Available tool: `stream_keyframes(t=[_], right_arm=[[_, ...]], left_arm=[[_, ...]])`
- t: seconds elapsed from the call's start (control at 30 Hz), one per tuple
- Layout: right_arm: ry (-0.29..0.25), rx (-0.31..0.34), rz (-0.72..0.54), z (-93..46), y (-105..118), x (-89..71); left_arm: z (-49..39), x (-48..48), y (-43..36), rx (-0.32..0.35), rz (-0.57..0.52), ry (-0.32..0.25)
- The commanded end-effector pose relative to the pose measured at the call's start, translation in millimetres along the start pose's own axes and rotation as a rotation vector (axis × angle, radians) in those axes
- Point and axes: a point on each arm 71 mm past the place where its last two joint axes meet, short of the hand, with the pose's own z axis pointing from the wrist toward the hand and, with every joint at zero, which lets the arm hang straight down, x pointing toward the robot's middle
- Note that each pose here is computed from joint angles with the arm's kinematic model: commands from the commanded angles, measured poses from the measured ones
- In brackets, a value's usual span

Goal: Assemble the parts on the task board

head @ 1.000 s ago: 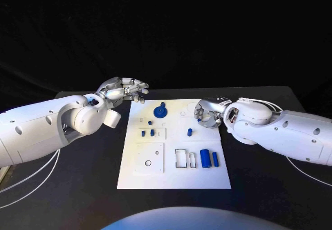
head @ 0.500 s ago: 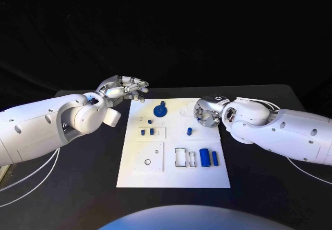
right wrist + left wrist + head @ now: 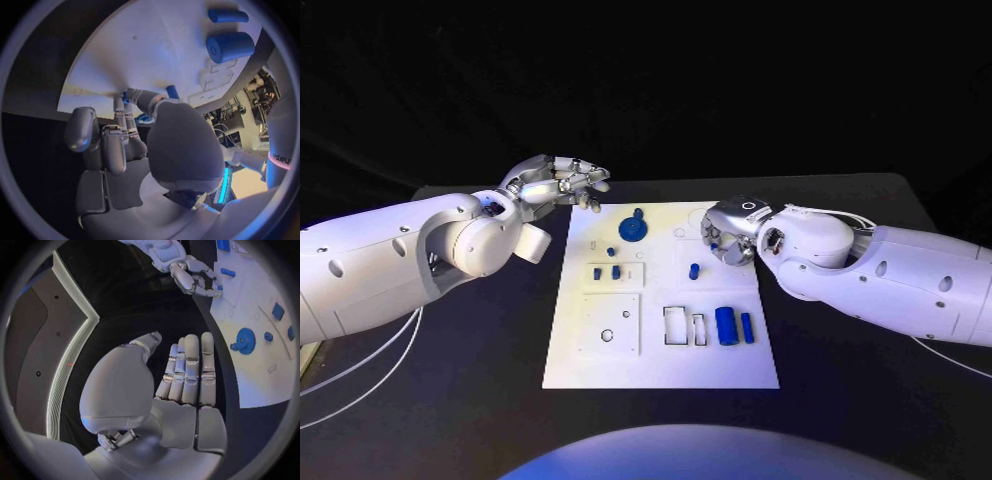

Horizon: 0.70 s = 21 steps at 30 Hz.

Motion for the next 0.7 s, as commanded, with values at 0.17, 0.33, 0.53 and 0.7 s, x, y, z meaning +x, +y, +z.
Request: stream_keyframes(t=[0.17, 0.33, 0.53, 0.7], right_arm=[[-0.032, 0.032, -0.021, -4.2, -1.0, 7.1], [-0.094, 0.047, 0.001, -6.0, -3.1, 4.0], [-0.136, 0.063, 0.019, -6.5, -6.3, 1.8], [-0.162, 0.069, 0.045, -9.3, -8.2, -1.0]], left_arm=[[0.6, 2.9, -0.7, 0.001, 0.028, 0.028], [0.5, 0.4, -0.4, 0.001, 0.046, 0.022], [0.2, -2.6, 0.0, 0.001, 0.065, 0.012], [0.1, -3.7, 0.2, -0.001, 0.076, 0.008]])
